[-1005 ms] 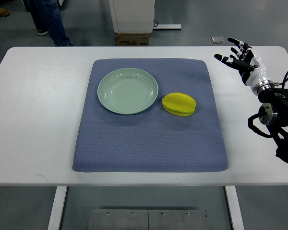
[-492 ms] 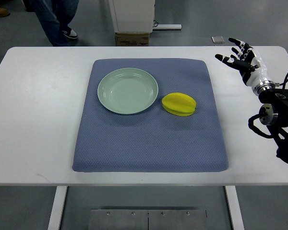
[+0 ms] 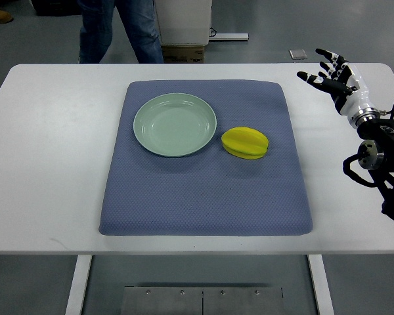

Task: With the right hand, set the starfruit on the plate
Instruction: 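Reach the right hand over the yellow starfruit beside the plate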

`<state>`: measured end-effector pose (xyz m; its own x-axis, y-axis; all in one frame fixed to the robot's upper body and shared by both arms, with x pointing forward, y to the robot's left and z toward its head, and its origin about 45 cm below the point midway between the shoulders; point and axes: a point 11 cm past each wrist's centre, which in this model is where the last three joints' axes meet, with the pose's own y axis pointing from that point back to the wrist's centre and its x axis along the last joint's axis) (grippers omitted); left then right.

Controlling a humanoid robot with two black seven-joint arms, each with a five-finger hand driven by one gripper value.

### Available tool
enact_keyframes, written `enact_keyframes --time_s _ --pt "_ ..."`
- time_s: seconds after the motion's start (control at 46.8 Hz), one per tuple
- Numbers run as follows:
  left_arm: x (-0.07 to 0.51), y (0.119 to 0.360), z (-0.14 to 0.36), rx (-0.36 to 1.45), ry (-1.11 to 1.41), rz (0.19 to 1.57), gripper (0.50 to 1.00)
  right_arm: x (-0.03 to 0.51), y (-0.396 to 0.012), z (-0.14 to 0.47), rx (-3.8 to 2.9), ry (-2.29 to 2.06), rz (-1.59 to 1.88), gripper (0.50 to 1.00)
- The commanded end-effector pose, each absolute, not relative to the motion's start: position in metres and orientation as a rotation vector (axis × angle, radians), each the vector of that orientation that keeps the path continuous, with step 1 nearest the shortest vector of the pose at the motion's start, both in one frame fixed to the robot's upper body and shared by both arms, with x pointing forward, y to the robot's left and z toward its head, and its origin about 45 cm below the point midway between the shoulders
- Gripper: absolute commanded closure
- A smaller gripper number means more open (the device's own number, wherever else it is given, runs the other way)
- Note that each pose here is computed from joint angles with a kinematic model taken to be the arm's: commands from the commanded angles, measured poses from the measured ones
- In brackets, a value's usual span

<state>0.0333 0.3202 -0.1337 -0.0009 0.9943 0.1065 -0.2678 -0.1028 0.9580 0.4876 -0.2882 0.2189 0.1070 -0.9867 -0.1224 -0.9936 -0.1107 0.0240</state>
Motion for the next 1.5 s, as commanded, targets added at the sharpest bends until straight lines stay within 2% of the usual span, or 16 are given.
enact_keyframes --time_s 0.0,0.321,0.556,0.684,1.048,1.304,1.475 --pt "0.033 0.32 -0.134 1.087 0.945 1.392 0.5 0.485 -0.29 0.219 -2.326 2.048 0.134 0.5" --pt "0.033 0.32 -0.134 1.087 0.945 1.392 0.5 0.471 -0.25 0.224 -2.639 1.862 -0.082 0.5" --pt "0.033 0.32 -0.134 1.086 0.946 1.393 0.5 0.462 -0.224 0.23 -2.946 1.62 -0.546 0.5" --pt "0.033 0.32 -0.134 1.087 0.945 1.392 0.5 0.455 -0.212 0.237 -3.054 1.473 -0.69 0.5" --pt "0.033 0.32 -0.134 1.087 0.945 1.392 0.5 0.434 -0.179 0.229 -3.21 1.192 -0.836 0.5" --pt "0.033 0.32 -0.134 1.087 0.945 1.392 0.5 0.429 -0.175 0.215 -3.278 1.142 -0.906 0.5" --pt "0.033 0.32 -0.134 1.087 0.945 1.392 0.5 0.435 -0.187 0.209 -3.296 1.221 -0.915 0.5"
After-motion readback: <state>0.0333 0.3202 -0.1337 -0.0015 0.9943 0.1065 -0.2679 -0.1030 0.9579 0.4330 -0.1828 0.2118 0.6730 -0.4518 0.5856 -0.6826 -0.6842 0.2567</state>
